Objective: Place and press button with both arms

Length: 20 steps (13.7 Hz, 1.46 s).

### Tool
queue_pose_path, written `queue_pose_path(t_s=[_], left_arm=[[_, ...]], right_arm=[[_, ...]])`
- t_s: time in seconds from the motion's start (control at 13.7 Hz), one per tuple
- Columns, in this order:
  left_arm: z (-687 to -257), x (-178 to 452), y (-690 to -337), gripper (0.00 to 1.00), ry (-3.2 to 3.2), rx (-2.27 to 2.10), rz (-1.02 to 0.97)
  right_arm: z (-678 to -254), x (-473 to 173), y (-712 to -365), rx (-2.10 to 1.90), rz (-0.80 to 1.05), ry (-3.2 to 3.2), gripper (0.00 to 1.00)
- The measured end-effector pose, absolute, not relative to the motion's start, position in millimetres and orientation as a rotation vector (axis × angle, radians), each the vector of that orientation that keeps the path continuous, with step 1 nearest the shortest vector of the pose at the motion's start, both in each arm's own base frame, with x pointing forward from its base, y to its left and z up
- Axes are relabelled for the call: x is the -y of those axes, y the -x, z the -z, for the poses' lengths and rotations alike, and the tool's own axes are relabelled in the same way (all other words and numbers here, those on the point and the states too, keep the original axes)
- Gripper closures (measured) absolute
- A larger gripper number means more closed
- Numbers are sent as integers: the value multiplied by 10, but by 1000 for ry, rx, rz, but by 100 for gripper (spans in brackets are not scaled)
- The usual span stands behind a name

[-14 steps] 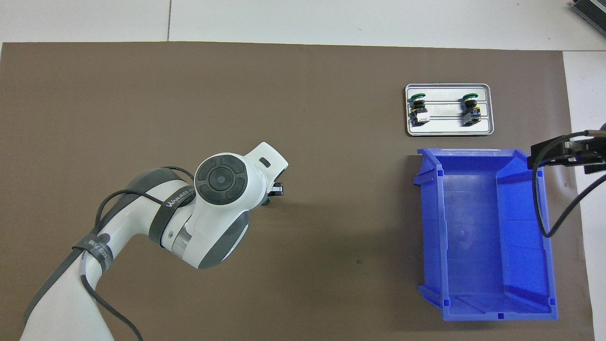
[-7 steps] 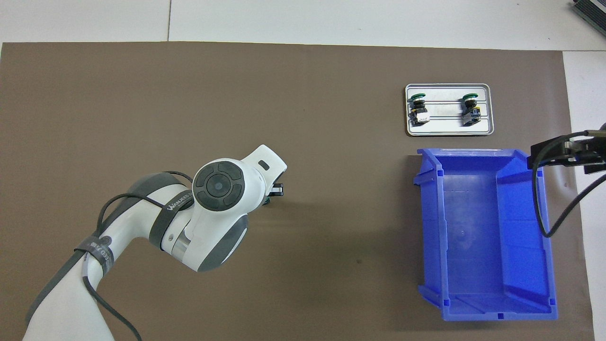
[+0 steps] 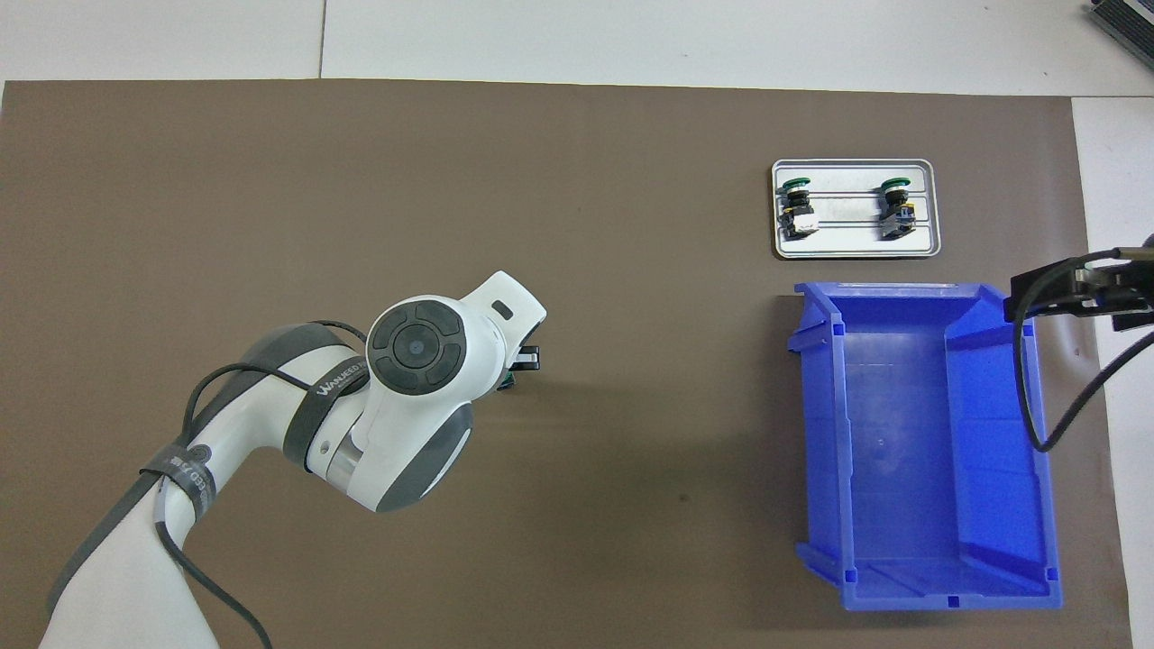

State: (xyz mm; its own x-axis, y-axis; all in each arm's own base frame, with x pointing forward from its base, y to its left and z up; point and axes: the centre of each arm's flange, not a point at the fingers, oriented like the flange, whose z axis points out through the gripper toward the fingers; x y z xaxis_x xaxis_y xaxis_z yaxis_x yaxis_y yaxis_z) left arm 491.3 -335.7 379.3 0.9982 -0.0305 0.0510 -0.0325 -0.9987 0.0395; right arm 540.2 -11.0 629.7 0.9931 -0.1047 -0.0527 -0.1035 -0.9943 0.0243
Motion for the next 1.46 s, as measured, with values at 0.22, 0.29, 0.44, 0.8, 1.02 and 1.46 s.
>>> queue_pose_path(t_s=[0.22, 0.29, 0.44, 0.8, 1.02, 1.46], left_arm=[[-4078, 3349, -5058, 78, -3113, 33, -59], [-4228, 3330, -5127, 73, -3113, 20, -64], [-4545, 3199, -5302, 66, -3110, -9, -82], [-5147, 2240, -5820, 49, -3129, 32, -76], [-5405, 1541, -5962, 14, -3140, 0, -95], [-5891, 918, -5682, 0, -3190, -17, 131]], right_arm=[[-6297, 110, -5402, 163, 84, -3115, 0], [-6298, 110, -5402, 163, 84, -3115, 0], [-6297, 110, -5402, 163, 84, -3115, 0], [-6291, 19, -5400, 129, 87, -3117, 0], [-6181, -410, -5436, 59, 44, -3120, 0], [-5597, -2130, -5461, 12, -57, -3137, 0]])
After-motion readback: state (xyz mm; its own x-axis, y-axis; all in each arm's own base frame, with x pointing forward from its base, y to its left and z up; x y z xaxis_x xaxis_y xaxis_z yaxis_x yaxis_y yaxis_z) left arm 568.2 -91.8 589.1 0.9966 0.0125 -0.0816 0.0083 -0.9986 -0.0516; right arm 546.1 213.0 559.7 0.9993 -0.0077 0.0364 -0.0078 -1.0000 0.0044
